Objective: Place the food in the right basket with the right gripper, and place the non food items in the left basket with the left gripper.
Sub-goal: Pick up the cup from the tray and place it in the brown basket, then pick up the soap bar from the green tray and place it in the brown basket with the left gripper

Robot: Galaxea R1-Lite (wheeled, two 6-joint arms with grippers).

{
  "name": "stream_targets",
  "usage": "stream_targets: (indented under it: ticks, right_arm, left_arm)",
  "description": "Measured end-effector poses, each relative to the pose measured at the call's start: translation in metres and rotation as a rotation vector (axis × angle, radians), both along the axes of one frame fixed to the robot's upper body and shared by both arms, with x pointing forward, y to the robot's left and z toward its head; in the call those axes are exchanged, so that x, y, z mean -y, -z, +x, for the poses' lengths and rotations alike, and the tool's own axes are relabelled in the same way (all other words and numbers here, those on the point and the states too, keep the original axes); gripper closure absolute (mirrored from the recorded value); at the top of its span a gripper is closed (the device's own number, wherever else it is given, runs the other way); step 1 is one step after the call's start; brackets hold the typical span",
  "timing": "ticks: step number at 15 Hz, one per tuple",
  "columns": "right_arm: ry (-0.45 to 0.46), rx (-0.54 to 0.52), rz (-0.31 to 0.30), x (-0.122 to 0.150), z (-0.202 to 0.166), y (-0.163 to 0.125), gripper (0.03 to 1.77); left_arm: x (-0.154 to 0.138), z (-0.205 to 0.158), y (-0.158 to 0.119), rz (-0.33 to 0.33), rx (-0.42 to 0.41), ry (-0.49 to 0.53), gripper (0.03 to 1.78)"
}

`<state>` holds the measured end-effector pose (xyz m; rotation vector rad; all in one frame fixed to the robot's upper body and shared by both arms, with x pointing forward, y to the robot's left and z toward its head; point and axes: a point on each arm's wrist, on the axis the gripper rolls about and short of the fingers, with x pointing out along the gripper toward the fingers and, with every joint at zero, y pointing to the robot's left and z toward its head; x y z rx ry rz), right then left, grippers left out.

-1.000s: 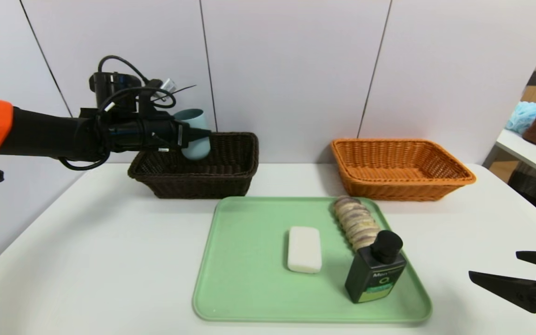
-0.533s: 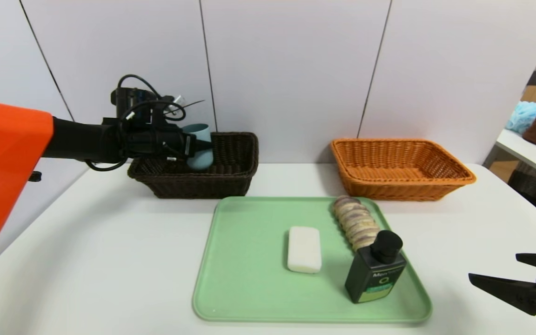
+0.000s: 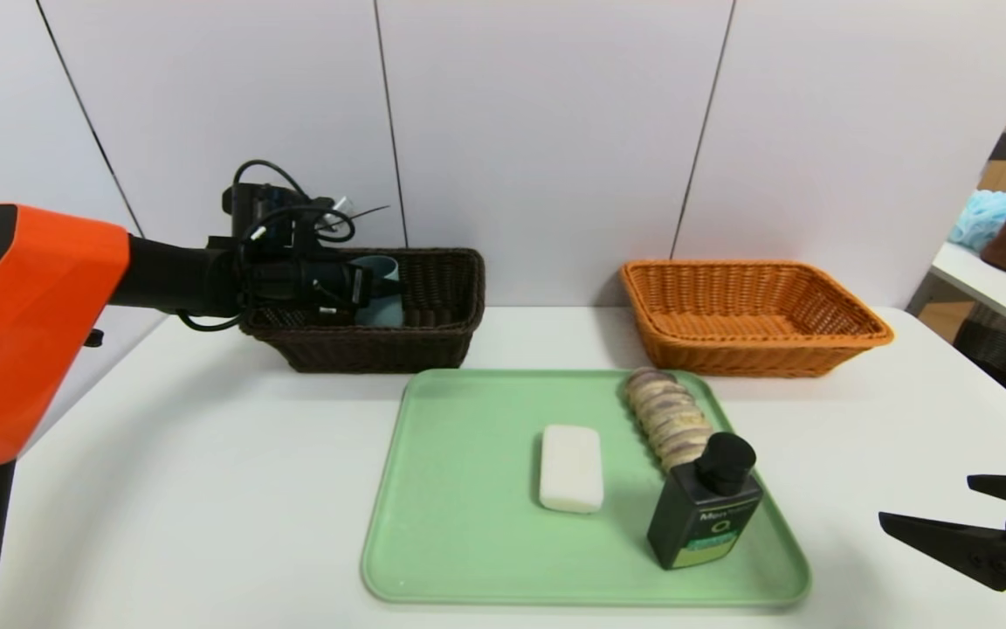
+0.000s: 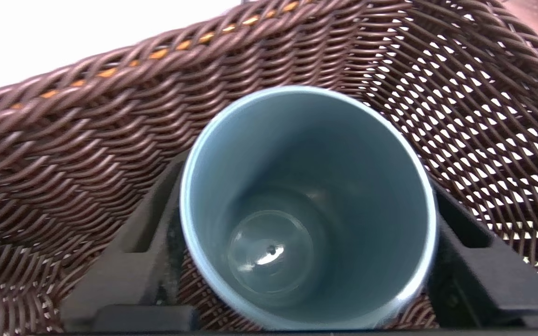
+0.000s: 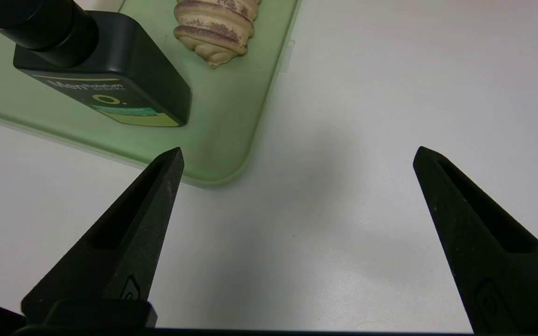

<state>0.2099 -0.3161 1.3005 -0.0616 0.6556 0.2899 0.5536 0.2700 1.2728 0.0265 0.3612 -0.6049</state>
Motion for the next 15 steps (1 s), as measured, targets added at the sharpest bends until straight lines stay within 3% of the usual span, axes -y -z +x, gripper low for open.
stream_targets:
  ticks: [4,9,15]
  right_arm:
    - [0.001,0.0,0.001,0.0,0.0,0.0,0.1]
    - [0.004,0.001,0.004,0.0,0.0,0.0,0.1]
    - [0.004,0.004,0.005,0.0,0.0,-0.001,0.1]
  left_arm:
    - [-0.001,-0.008,-0.013,-0.002,0.02,0.0,0.28]
    - [-0.004,-0.032,-0.054,-0.005,0.094,-0.01,0.19]
    - [0.006,-0.083,-0.087,-0.039,0.119,0.016,0.15]
